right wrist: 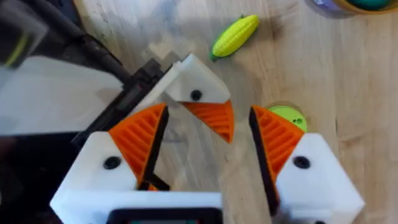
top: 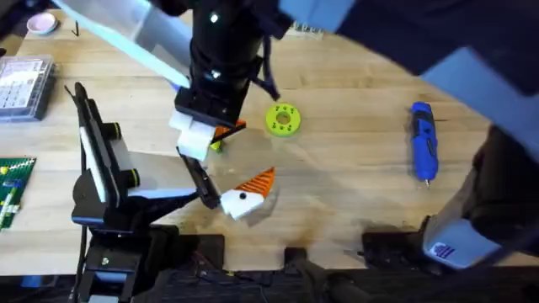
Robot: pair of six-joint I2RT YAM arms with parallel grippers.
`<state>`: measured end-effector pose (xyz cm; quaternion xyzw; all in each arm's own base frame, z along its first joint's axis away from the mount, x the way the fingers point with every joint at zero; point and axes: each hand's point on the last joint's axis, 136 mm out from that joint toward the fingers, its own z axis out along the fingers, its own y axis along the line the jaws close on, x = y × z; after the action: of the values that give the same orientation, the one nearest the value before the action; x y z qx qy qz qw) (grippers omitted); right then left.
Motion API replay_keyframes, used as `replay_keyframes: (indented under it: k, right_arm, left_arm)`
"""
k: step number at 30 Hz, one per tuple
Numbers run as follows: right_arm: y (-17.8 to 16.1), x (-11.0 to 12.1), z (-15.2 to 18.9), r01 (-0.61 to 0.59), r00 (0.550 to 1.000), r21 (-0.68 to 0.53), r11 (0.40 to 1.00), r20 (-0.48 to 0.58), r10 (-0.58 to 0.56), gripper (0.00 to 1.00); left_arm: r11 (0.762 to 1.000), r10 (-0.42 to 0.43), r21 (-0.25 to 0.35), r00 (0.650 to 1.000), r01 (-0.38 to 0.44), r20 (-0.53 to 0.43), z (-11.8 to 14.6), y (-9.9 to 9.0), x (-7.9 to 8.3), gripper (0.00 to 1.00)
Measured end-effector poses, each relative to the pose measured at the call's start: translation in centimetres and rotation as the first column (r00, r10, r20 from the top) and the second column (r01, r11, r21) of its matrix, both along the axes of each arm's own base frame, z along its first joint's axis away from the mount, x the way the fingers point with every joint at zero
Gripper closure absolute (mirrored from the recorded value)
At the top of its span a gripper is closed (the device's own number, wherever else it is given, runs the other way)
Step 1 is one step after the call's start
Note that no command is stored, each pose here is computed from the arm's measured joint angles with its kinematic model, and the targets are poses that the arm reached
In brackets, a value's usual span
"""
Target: Pick up the gripper from the table and insert it into the empty holder that is missing its gripper. Then pick up a screw, insert it into the mounting hole, and use the screwdriver to tighten it. Finally, clean up the table by picking up the vegetable and placing it into the bucket.
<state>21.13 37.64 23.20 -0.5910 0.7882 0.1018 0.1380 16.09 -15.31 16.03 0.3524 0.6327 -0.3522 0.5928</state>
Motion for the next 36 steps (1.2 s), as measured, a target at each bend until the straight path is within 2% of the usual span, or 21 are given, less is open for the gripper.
replay_keyframes:
  k: [5,10,11,12,17,18,22,27,36]
  right_arm:
    - [-2.2,1.1,3.9,0.048,0.998,0.085,0.995,0.045,-0.052,0.159]
    - [-6.4,3.4,7.7,0.155,0.982,0.162,0.975,0.085,-0.17,0.156]
    - [-7.2,3.8,8.2,0.175,0.977,0.169,0.97,0.09,-0.192,0.156]
    - [-8.2,4.2,8.7,0.2,0.971,0.177,0.964,0.092,-0.219,0.156]
    - [-12.5,6.0,10.5,0.348,0.926,0.218,0.912,0.07,-0.37,0.157]
    - [-13.5,6.3,10.8,0.381,0.913,0.226,0.896,0.059,-0.403,0.156]
    - [-18.6,7.4,11.8,0.529,0.835,0.238,0.815,0.025,-0.549,0.154]
    - [-25.3,7.1,11.9,0.694,0.71,0.184,0.696,-0.017,-0.704,0.154]
    - [-31.9,7.8,10.1,0.847,0.527,0.122,0.518,-0.063,-0.847,0.151]
  left_arm:
    - [1.0,0.0,0.0,1.0,0.0,0.0,0.0,0.0,0.0,0.008]
    - [1.0,0.0,0.0,1.0,0.0,0.0,0.0,0.0,0.0,0.04]
    - [1.0,0.0,0.0,1.0,0.0,0.0,0.0,0.0,0.0,0.111]
    - [1.0,0.0,0.0,1.0,0.0,0.0,0.0,0.0,0.0,0.231]
    - [1.0,-0.001,0.003,1.0,0.001,0.006,0.0,0.0,0.0,0.959]
    - [1.0,-0.001,0.003,1.0,0.001,0.005,0.0,0.0,0.0,0.986]
    - [1.0,-0.001,0.003,1.0,0.001,0.005,0.0,0.0,0.0,0.986]
    - [1.0,-0.001,0.003,1.0,0.001,0.005,0.0,0.0,0.0,0.987]
    - [1.0,-0.001,0.003,1.0,0.001,0.005,0.0,0.0,0.0,0.988]
